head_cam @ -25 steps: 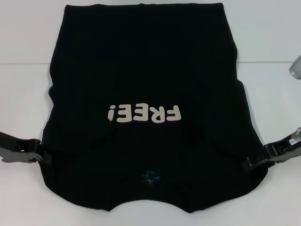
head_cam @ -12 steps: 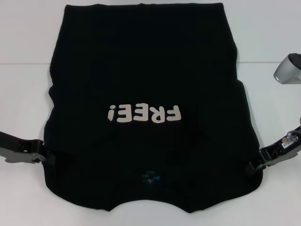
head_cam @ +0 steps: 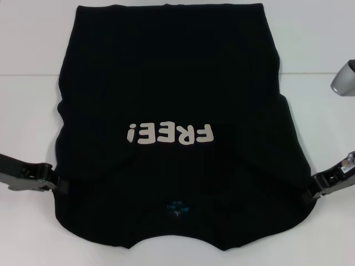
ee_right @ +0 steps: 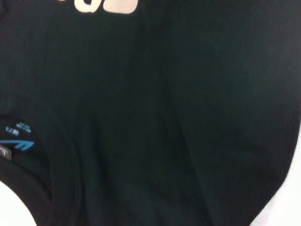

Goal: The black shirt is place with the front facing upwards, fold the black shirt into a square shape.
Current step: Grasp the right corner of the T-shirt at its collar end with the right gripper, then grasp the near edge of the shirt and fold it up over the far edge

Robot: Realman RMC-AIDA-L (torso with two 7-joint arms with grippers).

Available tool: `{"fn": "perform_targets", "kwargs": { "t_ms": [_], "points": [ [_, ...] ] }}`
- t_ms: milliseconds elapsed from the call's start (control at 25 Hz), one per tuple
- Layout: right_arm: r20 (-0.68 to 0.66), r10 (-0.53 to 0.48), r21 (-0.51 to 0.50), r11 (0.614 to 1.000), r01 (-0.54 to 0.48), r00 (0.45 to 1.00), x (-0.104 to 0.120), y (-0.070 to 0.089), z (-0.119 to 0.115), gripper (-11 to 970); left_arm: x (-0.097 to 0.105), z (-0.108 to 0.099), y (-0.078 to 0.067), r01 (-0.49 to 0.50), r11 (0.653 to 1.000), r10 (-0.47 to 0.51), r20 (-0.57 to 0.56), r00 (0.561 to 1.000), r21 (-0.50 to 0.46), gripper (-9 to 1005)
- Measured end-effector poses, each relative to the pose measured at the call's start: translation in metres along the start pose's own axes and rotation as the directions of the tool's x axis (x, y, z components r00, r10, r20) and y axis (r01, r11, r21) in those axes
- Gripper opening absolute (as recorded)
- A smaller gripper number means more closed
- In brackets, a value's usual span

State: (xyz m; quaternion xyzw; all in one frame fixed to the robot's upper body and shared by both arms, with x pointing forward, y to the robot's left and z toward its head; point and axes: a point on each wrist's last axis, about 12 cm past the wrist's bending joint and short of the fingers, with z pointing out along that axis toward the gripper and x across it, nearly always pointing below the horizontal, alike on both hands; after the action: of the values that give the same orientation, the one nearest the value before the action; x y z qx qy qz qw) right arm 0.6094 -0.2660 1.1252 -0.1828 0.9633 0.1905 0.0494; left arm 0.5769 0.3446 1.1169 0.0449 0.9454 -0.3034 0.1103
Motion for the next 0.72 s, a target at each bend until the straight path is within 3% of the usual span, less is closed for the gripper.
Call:
{"fn": "perform_targets", "kwargs": {
  "t_ms": [80,360,520,720],
  "points": [
    [-0.019,-0.016,-0.012,1.000,0.016,1.000,0.003,-0.001,-0.005,78,0.002,-0.003,-0.003,-0.014,0.999,0.015,-0.021,1.000,0.031,23],
    [-0.121,-0.086,-0.075,0.994,0.078,0.989,0.032,-0.011,-0.025,81,0.026,-0.009,-0.008,-0.032,0.983,0.067,-0.188,0.980,0.183,24],
    [-0.202,-0.144,-0.150,0.982,0.115,0.969,0.055,-0.014,-0.026,82,0.048,-0.003,-0.014,-0.019,0.959,0.116,-0.331,0.936,0.282,23],
    [-0.220,-0.161,-0.195,0.974,0.118,0.962,0.073,-0.019,-0.022,79,0.063,0.003,-0.014,-0.004,0.958,0.128,-0.413,0.902,0.288,22]
  ]
}}
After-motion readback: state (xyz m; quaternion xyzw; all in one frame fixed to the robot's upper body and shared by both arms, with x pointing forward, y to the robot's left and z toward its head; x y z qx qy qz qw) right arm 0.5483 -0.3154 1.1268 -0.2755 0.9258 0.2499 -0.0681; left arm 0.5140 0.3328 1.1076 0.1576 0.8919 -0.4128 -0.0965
